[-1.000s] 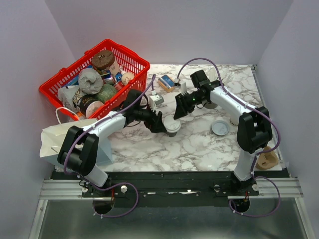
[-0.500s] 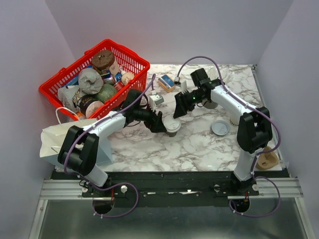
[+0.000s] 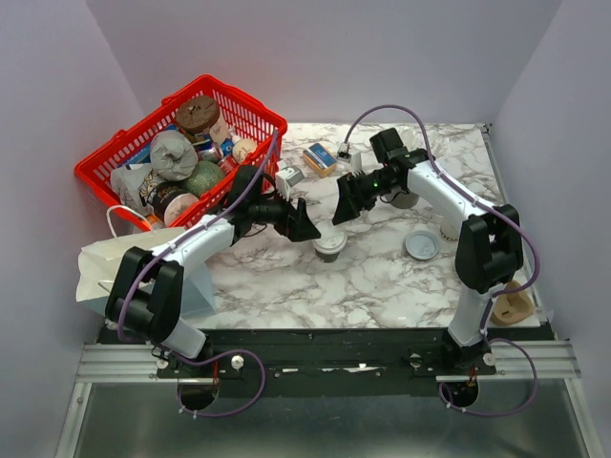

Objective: Pack the takeout coffee

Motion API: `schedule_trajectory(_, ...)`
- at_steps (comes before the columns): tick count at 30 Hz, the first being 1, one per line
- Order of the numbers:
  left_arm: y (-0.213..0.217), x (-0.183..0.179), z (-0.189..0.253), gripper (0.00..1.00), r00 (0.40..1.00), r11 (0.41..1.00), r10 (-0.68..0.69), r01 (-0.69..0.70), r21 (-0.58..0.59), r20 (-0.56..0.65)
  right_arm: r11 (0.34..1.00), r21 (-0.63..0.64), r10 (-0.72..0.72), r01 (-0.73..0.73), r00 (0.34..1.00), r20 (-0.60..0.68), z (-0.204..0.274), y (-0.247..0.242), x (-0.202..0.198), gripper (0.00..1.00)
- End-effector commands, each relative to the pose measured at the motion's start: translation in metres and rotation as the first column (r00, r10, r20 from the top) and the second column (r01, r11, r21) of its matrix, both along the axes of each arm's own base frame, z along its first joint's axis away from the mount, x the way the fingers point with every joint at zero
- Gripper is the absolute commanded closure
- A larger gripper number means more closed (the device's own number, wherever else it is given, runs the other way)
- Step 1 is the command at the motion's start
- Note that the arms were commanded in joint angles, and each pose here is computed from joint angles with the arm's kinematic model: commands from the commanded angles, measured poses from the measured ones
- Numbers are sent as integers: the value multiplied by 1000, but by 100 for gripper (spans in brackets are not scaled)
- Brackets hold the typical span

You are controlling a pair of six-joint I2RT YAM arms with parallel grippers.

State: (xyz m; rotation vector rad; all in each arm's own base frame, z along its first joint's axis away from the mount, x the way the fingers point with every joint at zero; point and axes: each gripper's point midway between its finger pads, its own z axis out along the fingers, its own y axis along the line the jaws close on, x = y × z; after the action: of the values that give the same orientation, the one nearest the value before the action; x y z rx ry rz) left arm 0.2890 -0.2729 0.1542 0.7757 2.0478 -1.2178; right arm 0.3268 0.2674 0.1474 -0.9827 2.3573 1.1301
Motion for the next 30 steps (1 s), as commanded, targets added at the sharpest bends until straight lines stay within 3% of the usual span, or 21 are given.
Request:
schedule_trajectory(1,-8,18,0,8,998,997,63,-63,-42,-15,998,54,25,-22,998,-56,6,2,-12,24)
schedule_trajectory(11,-13,28,-16,12,997,998,61,-62,-30,-49,998,39,45,-42,996,-73,-7,-2,-19,24)
schedule_trajectory(30,-25,46,-26,14,994,995,65,-71,-68,-83,999,34,37,-33,993,-115,-20,-1,-20,35)
